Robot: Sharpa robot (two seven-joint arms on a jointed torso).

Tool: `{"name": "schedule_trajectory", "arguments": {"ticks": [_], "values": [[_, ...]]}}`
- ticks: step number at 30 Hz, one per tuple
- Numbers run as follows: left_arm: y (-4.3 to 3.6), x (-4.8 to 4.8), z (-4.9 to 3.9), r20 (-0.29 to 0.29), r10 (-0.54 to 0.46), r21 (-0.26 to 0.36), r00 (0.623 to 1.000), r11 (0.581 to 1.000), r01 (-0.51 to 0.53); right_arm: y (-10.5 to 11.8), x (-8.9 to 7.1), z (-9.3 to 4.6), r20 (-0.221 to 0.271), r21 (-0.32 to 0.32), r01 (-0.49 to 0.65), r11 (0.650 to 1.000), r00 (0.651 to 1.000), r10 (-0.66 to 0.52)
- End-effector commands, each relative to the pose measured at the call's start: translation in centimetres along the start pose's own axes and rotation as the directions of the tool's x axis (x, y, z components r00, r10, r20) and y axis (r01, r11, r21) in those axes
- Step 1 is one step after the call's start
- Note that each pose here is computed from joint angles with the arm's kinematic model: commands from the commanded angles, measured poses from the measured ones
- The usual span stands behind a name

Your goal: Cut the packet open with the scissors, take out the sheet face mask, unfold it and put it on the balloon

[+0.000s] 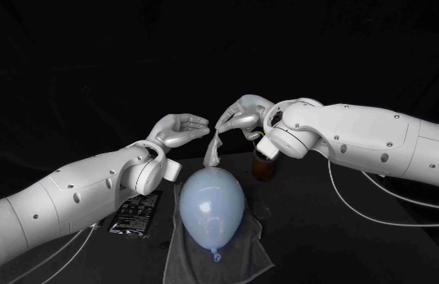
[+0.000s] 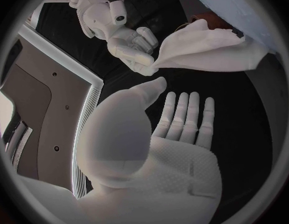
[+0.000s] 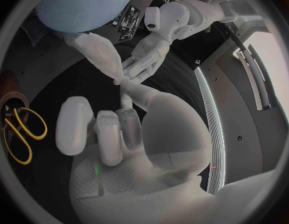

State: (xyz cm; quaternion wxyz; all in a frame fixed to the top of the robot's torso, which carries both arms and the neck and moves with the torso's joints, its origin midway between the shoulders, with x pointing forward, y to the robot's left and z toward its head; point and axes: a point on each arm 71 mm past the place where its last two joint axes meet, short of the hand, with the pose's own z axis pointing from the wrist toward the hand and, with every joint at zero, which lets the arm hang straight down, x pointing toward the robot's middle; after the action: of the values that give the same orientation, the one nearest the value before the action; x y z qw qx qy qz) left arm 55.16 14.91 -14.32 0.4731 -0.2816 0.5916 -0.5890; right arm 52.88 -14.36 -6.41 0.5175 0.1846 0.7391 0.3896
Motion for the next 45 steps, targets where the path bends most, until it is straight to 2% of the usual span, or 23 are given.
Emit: {"name": "schedule_trajectory", "arguments": {"ticks": [1,5,6,9,14,19,29,38,45], "values": [[-0.53,1.43,0.16,-0.127,0.061,0.058,0.99,0.997,-0.054,1.0,0.7,-0.2,-0.052,-0.108,0.067,0.992,0.996,-0.073],[-0.59,2.16,0.14,-0.183,0.073,0.057,0.98,0.996,-0.064,1.3,1.1,-0.2,-0.059,-0.135,0.077,0.988,0.995,-0.085],[-0.6,2.5,0.06,-0.217,0.074,0.053,0.973,0.997,-0.064,1.5,1.2,-0.2,-0.06,-0.145,0.079,0.986,0.994,-0.088],[-0.61,2.96,-0.14,-0.271,0.069,0.047,0.96,0.997,-0.059,1.7,1.3,-0.3,-0.057,-0.159,0.079,0.984,0.994,-0.089],[-0.44,3.19,-0.55,-0.351,0.045,0.023,0.935,0.999,-0.04,1.9,1.3,-0.4,-0.051,-0.193,0.074,0.978,0.995,-0.085],[-0.22,2.89,-0.47,-0.347,0.027,0.006,0.938,1.0,-0.026,2.0,1.4,-0.7,-0.052,-0.215,0.068,0.974,0.995,-0.081],[-0.11,3.06,-0.11,-0.327,0.016,-0.01,0.945,1.0,-0.021,1.8,1.0,-0.3,-0.04,-0.217,0.064,0.974,0.996,-0.074],[0.29,2.13,-0.22,-0.3,0.026,-0.035,0.954,0.999,-0.038,1.4,0.4,-0.4,-0.018,-0.212,0.065,0.975,0.997,-0.07],[0.43,1.88,-0.43,-0.311,0.012,-0.05,0.95,0.998,-0.029,0.8,-0.4,-0.5,0.007,-0.197,0.068,0.978,0.998,-0.068]]}}
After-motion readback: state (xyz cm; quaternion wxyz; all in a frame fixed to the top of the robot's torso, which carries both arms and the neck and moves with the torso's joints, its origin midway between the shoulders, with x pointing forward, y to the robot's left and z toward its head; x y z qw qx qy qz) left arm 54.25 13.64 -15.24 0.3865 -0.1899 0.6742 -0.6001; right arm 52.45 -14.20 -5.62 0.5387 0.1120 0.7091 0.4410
